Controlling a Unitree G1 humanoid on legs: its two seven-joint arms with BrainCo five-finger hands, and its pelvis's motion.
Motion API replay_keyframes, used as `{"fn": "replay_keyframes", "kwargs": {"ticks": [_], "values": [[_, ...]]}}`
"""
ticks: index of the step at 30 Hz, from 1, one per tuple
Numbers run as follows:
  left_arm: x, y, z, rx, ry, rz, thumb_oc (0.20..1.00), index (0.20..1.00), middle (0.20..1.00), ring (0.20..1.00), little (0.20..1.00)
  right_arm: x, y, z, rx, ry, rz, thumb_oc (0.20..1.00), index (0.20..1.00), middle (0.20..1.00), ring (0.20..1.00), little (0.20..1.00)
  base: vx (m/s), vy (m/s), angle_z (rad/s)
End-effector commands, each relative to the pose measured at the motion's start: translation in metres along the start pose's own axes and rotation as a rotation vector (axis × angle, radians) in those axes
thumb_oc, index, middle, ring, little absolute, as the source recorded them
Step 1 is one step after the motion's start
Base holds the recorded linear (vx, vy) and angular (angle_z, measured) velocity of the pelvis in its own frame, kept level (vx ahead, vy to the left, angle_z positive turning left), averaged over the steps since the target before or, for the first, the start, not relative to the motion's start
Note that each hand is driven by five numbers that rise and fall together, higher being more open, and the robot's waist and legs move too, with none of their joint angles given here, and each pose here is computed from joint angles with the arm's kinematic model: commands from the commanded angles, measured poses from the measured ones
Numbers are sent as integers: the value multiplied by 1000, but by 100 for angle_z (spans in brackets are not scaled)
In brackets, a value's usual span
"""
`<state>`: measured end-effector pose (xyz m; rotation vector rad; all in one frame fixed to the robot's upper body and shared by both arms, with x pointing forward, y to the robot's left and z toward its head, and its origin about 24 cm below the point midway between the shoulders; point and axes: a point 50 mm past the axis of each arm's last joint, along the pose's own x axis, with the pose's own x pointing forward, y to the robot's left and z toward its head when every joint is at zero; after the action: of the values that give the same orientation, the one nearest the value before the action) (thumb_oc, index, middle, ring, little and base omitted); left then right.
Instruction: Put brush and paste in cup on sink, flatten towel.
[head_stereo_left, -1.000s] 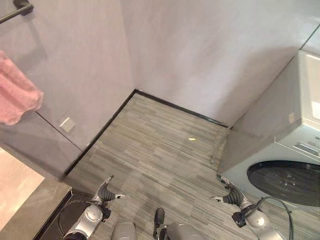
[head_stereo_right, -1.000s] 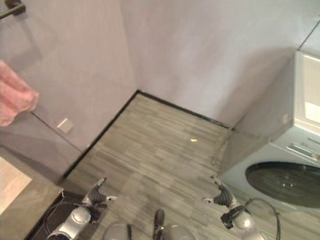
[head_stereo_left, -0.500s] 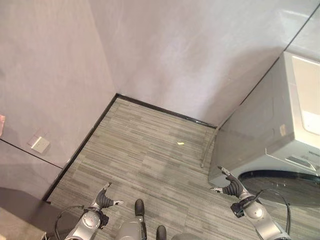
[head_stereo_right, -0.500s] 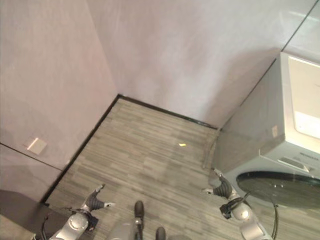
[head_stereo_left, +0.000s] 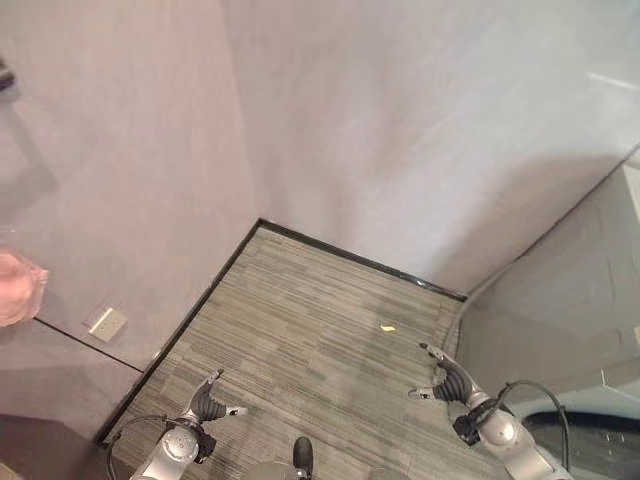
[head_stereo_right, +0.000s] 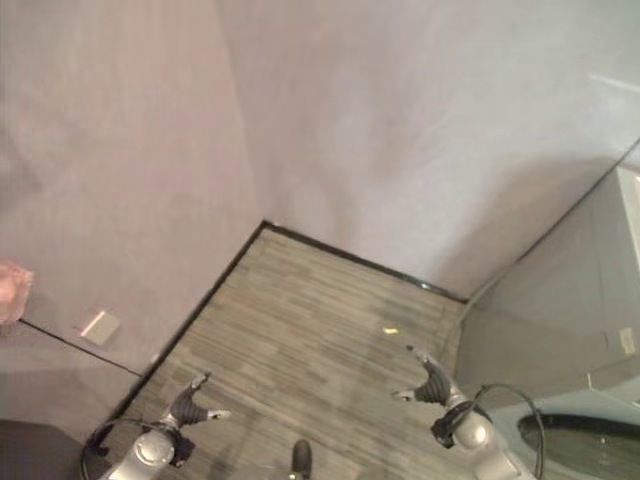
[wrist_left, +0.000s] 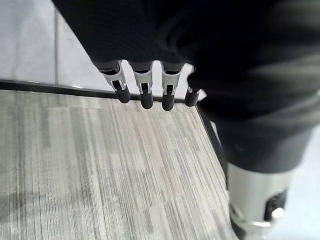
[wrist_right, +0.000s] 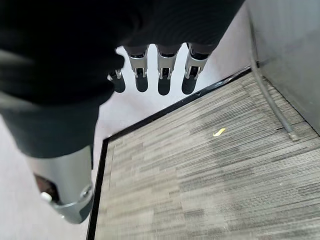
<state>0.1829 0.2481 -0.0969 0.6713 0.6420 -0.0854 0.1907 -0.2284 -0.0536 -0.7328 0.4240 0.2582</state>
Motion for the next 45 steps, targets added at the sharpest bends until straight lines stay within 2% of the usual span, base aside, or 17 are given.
{"fn": "replay_keyframes", "kwargs": {"ticks": [1,11,23,30,45], "values": [[1,14,6,1,-48,48,1000,1000,1000,1000,1000,9,-26,26,-29,-130,-79,1000,1000,1000,1000,1000,298,-143,63],[4,9,12,-33,-58,53,1000,1000,1000,1000,1000,3,-23,15,-58,-87,-41,1000,1000,1000,1000,1000,131,-167,126],[4,4,1,-125,23,75,1000,1000,1000,1000,1000,-10,-30,-15,-5,37,-118,1000,1000,1000,1000,1000,47,-137,67],[11,0,10,-72,16,55,1000,1000,1000,1000,1000,-12,-28,-17,32,54,-137,1000,1000,1000,1000,1000,-39,31,86],[7,0,10,10,-14,1,1000,1000,1000,1000,1000,-2,-13,-15,104,68,-139,1000,1000,1000,1000,1000,83,108,19]]}}
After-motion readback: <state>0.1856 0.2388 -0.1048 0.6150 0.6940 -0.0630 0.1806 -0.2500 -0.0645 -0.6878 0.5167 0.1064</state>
